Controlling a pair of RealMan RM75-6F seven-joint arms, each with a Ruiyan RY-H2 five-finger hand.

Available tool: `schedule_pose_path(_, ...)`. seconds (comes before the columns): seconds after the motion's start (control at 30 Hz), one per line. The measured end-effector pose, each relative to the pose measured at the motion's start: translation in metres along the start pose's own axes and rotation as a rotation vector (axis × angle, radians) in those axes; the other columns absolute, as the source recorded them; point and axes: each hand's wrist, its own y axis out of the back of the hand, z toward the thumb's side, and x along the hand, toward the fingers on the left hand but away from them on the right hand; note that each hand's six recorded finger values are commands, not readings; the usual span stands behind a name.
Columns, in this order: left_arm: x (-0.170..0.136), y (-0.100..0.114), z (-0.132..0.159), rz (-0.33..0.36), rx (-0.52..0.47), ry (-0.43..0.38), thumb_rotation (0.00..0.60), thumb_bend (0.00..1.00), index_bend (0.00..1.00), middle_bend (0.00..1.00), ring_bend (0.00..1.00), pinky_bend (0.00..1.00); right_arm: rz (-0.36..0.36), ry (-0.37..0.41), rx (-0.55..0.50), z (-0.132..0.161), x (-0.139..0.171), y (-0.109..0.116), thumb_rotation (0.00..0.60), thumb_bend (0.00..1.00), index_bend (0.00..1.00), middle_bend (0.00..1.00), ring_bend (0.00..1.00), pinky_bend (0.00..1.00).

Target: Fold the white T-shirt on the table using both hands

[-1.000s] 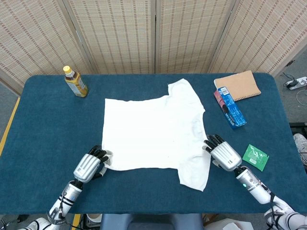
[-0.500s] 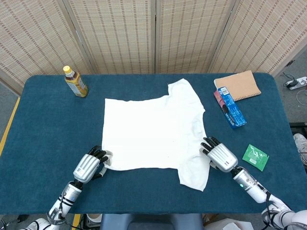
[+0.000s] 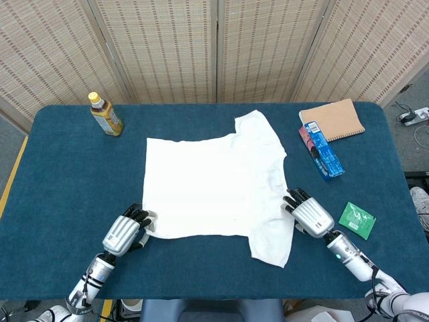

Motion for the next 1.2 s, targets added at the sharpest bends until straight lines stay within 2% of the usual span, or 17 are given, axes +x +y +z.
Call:
schedule_pose_path(0.23, -0.001, 0.001, -0.002, 0.003, 0.000, 0.007, 0.600, 0.61, 0.74, 0.31, 0.30, 0.12, 0.001, 0.007, 0.003, 0.002, -0.005, -0.002, 0.600, 0.07, 0.35, 0.26, 0.12, 0.17)
schedule_pose_path(0.5, 0.001, 0.003, -0.001, 0.009, -0.003, 0.000, 0.600, 0.61, 0.74, 0.31, 0.30, 0.12, -0.027, 0.030, -0.004, 0.009, -0.013, 0.003, 0.600, 0.13, 0.35, 0.26, 0.12, 0.17)
schedule_pose_path(0.63, 0.001, 0.004, -0.002, 0.013, -0.009, 0.004, 0.600, 0.61, 0.74, 0.31, 0.30, 0.12, -0.044, 0.039, -0.006, 0.011, -0.014, 0.005, 0.600, 0.21, 0.36, 0.26, 0.12, 0.17)
schedule_pose_path(0.77, 0.000, 0.004, -0.007, 0.011, -0.011, 0.016, 0.600, 0.61, 0.74, 0.31, 0.30, 0.12, -0.060, 0.043, -0.011, 0.010, -0.012, 0.007, 0.600, 0.28, 0.42, 0.29, 0.13, 0.17)
schedule_pose_path(1.2, 0.001, 0.003, -0.011, 0.010, -0.023, 0.026, 0.600, 0.61, 0.74, 0.31, 0.30, 0.12, -0.059, 0.052, -0.021, 0.012, -0.012, -0.001, 0.600, 0.41, 0.66, 0.38, 0.20, 0.17)
